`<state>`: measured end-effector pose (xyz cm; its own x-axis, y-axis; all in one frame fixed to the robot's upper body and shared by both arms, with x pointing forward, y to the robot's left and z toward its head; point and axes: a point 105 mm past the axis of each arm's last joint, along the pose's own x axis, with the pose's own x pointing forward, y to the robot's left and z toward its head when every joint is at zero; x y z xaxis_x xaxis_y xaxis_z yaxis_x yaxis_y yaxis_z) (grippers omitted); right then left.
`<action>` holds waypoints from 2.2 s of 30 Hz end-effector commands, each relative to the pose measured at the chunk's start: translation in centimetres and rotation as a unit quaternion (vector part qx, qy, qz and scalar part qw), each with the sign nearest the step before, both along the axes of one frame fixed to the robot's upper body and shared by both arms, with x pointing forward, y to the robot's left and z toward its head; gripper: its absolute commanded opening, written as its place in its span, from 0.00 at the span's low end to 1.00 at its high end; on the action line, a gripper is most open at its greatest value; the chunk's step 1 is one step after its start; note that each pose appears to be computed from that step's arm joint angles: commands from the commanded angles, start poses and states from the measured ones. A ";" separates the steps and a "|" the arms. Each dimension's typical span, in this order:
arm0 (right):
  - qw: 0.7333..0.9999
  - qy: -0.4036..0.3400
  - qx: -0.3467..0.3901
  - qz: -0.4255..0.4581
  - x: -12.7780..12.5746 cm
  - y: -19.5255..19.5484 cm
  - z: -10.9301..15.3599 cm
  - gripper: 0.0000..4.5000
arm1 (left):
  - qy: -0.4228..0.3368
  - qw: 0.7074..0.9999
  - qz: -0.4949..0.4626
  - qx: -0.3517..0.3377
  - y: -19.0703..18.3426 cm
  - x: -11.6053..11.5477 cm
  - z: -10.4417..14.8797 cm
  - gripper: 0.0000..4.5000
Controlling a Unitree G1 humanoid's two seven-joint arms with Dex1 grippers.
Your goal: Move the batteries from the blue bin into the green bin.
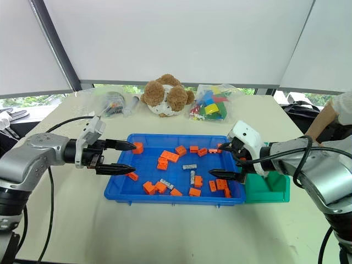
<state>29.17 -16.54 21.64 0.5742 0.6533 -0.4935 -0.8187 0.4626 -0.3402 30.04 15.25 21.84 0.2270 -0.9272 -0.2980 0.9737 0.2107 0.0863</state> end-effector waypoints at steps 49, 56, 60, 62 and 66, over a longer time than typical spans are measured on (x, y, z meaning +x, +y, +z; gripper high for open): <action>0.991 0.054 -0.084 0.087 5.1 11.8 -8.8 0.99 | -0.039 0.999 0.005 -0.006 0.1 -0.7 1.4 1.00; 0.988 0.034 -0.126 0.080 6.1 11.7 -9.9 0.99 | -0.043 0.999 0.010 -0.008 -0.1 -0.7 1.2 1.00; 0.988 0.037 -0.128 0.081 6.4 12.0 -10.1 0.99 | -0.047 0.999 0.012 -0.009 -0.2 -0.5 1.1 1.00; 0.988 0.040 -0.125 0.084 6.5 12.1 -10.1 0.99 | -0.048 0.999 0.013 -0.009 -0.3 -0.5 1.1 1.00; 0.987 0.068 -0.104 0.097 5.9 12.6 -10.1 0.67 | -0.052 0.998 0.015 -0.010 -0.3 -0.4 1.1 1.00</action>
<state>35.15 -3.75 11.78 0.3801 0.6209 -0.6856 -0.9236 0.2145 -0.3178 29.83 14.98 21.97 0.2758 -0.9236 -0.2662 0.9595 0.2481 0.1332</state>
